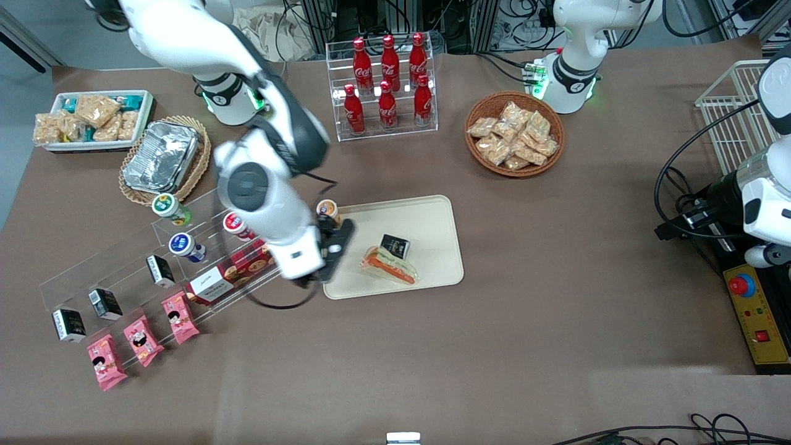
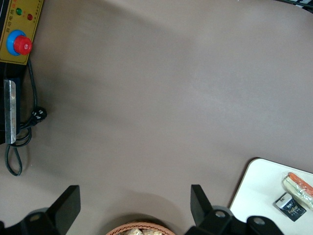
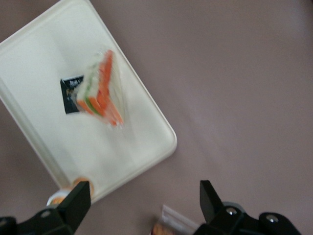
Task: Place sandwich on tray
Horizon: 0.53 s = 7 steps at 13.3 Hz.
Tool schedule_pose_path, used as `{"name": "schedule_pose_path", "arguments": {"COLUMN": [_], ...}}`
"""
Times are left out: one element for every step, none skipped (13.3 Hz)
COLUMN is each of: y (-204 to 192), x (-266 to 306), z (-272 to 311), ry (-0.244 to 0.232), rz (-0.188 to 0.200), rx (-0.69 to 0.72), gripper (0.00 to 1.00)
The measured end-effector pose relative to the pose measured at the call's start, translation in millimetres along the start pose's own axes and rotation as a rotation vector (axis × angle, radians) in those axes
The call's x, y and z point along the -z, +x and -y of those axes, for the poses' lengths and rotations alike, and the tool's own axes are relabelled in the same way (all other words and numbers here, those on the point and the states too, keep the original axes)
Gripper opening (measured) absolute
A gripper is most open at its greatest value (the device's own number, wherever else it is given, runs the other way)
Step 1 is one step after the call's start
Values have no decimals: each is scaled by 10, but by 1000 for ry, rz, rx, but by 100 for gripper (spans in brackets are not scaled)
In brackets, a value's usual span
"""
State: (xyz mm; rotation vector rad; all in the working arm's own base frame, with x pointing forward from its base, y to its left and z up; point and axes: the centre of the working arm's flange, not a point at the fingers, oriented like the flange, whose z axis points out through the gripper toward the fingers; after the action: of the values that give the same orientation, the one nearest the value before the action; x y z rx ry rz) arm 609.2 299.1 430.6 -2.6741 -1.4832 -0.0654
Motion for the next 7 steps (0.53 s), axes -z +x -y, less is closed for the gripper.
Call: {"name": "schedule_pose_path", "arguments": {"y": [-211, -398, -560, -708, -871, -1052, -1256], "x": [216, 393, 541, 665, 761, 832, 915], "z": [-157, -294, -414, -522, -640, -771, -919], "ry": [10, 15, 15, 14, 16, 20, 21], "rz": [14, 22, 21, 21, 26, 38, 48], "rx": [-79, -143, -191, -231, -276, -328, -391], "gripper": [100, 100, 100, 100, 100, 100, 100]}}
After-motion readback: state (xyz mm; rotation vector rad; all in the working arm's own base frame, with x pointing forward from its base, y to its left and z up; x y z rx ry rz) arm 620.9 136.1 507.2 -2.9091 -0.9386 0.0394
